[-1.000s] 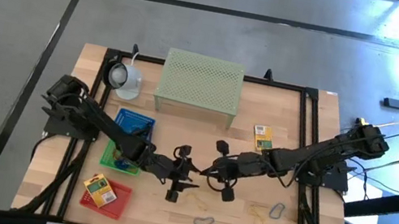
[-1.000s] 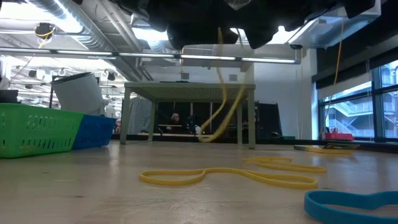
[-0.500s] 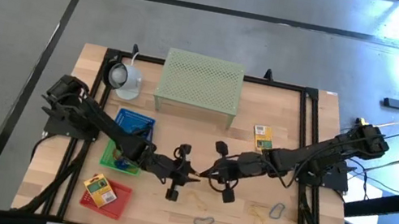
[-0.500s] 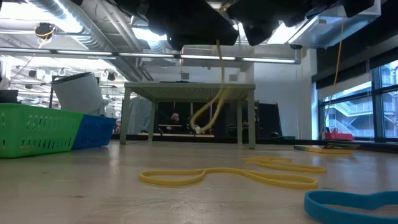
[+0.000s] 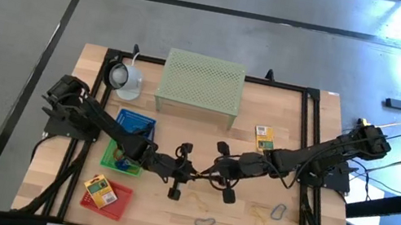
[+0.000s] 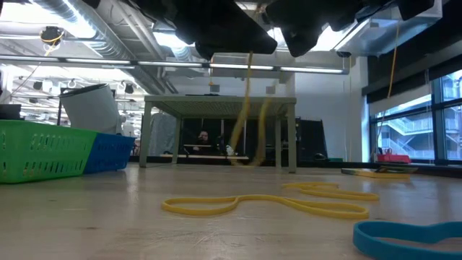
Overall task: Pick & Place Office Desk Supplies
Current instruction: Put the yellow rubber band into the blue bin
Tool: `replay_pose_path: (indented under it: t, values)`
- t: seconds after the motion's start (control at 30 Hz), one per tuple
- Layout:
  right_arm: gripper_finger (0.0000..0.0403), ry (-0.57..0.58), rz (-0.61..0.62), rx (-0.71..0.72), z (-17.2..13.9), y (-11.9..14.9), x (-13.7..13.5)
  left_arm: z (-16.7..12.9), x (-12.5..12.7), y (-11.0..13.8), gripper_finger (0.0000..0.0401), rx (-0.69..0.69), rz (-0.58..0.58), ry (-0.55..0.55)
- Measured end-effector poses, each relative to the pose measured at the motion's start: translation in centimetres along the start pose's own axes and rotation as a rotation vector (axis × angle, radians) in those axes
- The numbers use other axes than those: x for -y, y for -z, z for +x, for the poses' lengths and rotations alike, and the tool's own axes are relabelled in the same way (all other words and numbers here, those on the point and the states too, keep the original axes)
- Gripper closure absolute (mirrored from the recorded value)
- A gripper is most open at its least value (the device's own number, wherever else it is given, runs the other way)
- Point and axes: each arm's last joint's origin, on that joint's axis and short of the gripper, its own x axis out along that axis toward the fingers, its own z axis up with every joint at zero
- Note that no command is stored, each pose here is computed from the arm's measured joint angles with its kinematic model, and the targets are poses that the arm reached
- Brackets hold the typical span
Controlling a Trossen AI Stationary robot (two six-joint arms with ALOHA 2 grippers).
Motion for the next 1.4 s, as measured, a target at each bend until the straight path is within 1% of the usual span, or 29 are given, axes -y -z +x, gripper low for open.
replay_pose_path:
  t: [0.1, 0.23, 0.33, 0.47, 0.6, 0.73, 0.93, 1.03, 1.1, 1.2, 1.3, 1.4]
  values:
    - [0.032, 0.0, 0.001, 0.0, 0.0, 0.0, 0.0, 0.0, 0.0, 0.0, 0.04, 0.0, 0.0, 0.0]
    - [0.0268, 0.0, 0.004, 0.0, 0.0, 0.0, 0.0, 0.0, 0.0, 0.0, 0.04, -0.002, -0.002, 0.0]
    - [0.0228, 0.0, 0.031, -0.001, 0.0, 0.0, 0.0, -0.2, -0.1, 0.2, 0.04, -0.036, -0.019, -0.009]
    - [0.018, 0.002, 0.048, -0.026, -0.3, 0.1, 0.0, -1.6, -0.7, 0.0, 0.04, -0.115, -0.078, -0.061]
    - [0.0147, 0.018, 0.05, -0.042, -1.5, -0.4, 0.1, -4.0, -1.4, -0.5, 0.04, -0.179, -0.158, -0.134]
    - [0.0132, 0.053, 0.05, -0.022, -3.0, -1.3, 0.2, -6.8, -2.2, -0.9, 0.04, -0.25, -0.208, -0.187]
    - [0.0131, 0.059, 0.05, -0.038, -4.2, -1.7, 0.3, -11.1, -3.8, -1.2, 0.04, -0.321, -0.377, -0.296]
    - [0.0131, 0.059, 0.063, -0.067, -4.2, -1.4, 0.3, -13.2, -4.3, -1.4, 0.04, -0.335, -0.465, -0.303]
    - [0.0131, 0.061, 0.067, -0.09, -4.2, -1.1, 0.3, -14.4, -4.5, -1.7, 0.04, -0.328, -0.518, -0.276]
    - [0.0131, 0.069, 0.067, -0.099, -4.2, -1.1, 0.3, -16.2, -4.7, -2.0, 0.04, -0.309, -0.542, -0.269]
    - [0.0131, 0.07, 0.068, -0.098, -4.2, -1.1, 0.3, -17.7, -5.3, -1.8, 0.0399, -0.296, -0.536, -0.351]
    - [0.0131, 0.07, 0.069, -0.097, -4.2, -1.1, 0.3, -18.7, -6.0, -1.0, 0.04, -0.318, -0.549, -0.467]
